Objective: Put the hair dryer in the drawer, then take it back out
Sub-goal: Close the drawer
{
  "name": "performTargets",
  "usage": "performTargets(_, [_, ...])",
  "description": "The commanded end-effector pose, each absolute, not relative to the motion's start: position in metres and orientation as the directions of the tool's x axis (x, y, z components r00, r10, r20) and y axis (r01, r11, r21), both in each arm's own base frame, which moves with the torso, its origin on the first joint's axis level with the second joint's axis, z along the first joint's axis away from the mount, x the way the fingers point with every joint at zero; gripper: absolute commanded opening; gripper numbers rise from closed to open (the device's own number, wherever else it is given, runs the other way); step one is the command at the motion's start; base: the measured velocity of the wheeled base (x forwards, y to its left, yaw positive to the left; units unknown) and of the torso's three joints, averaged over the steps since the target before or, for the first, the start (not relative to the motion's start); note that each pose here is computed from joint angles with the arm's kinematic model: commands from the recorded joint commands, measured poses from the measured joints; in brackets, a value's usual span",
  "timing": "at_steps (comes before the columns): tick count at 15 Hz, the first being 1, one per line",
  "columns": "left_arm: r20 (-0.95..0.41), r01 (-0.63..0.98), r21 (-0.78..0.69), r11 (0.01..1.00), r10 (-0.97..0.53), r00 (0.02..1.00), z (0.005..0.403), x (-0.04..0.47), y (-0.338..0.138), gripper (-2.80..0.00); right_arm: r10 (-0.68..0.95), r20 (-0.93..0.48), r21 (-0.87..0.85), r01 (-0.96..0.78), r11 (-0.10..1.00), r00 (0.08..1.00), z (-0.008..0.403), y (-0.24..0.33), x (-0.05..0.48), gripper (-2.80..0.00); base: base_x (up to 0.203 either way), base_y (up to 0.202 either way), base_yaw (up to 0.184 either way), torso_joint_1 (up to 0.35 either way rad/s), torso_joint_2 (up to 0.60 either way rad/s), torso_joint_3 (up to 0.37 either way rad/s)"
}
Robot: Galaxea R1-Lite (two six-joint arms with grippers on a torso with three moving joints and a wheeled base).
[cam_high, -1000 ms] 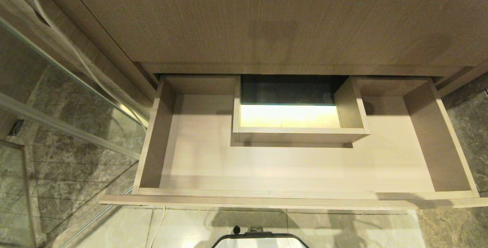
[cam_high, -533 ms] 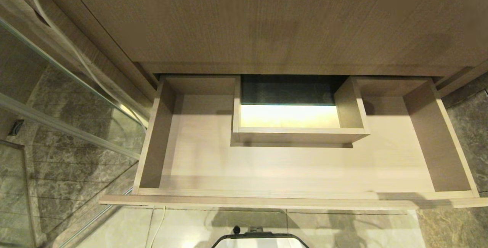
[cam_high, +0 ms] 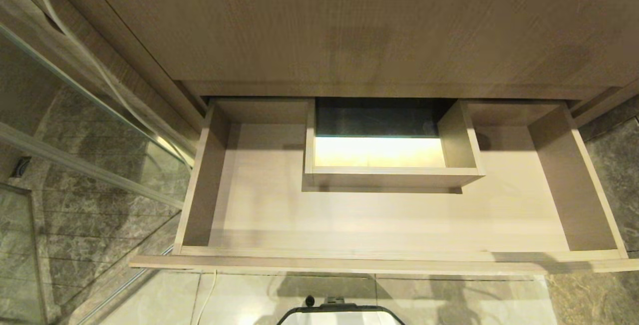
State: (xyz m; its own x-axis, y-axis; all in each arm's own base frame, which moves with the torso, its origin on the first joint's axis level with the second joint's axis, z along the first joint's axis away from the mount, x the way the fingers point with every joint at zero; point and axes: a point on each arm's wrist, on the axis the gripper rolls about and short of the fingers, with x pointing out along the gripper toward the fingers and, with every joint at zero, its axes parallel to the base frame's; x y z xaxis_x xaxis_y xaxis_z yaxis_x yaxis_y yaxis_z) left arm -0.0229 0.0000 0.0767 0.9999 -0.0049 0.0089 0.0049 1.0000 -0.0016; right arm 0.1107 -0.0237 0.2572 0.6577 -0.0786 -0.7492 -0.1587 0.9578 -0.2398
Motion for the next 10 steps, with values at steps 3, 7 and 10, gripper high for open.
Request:
performTargets(3, [0.008,0.005,-0.003,1.000,-0.005,1.000,0.0767,-0.0228,0.0000,-2.80,-0.079,-0.744,-0.247,-0.163,0.955,0.664,0.2581,-0.0235,0.1102,-2.80,0.000,0.000,0.000,0.000,0.00,0.000])
performTargets(7, [0.008,0.005,-0.002,1.000,-0.005,1.000,0.0767,-0.0228,0.0000,-2.80,-0.078,-0.740,-0.259,-0.177,0.949,0.668,0.2582,-0.0230,0.1098,-2.80,0.000,0.000,0.000,-0.003,0.01,0.008])
performTargets(10, [0.008,0.005,-0.002,1.000,-0.005,1.000,0.0767,-0.0228,0.0000,-2.80,-0.079,-0.735,-0.262,-0.175,0.949,0.674,0.2589,-0.0225,0.1075,-2.80,0.000,0.000,0.000,-0.192,0.27,0.084])
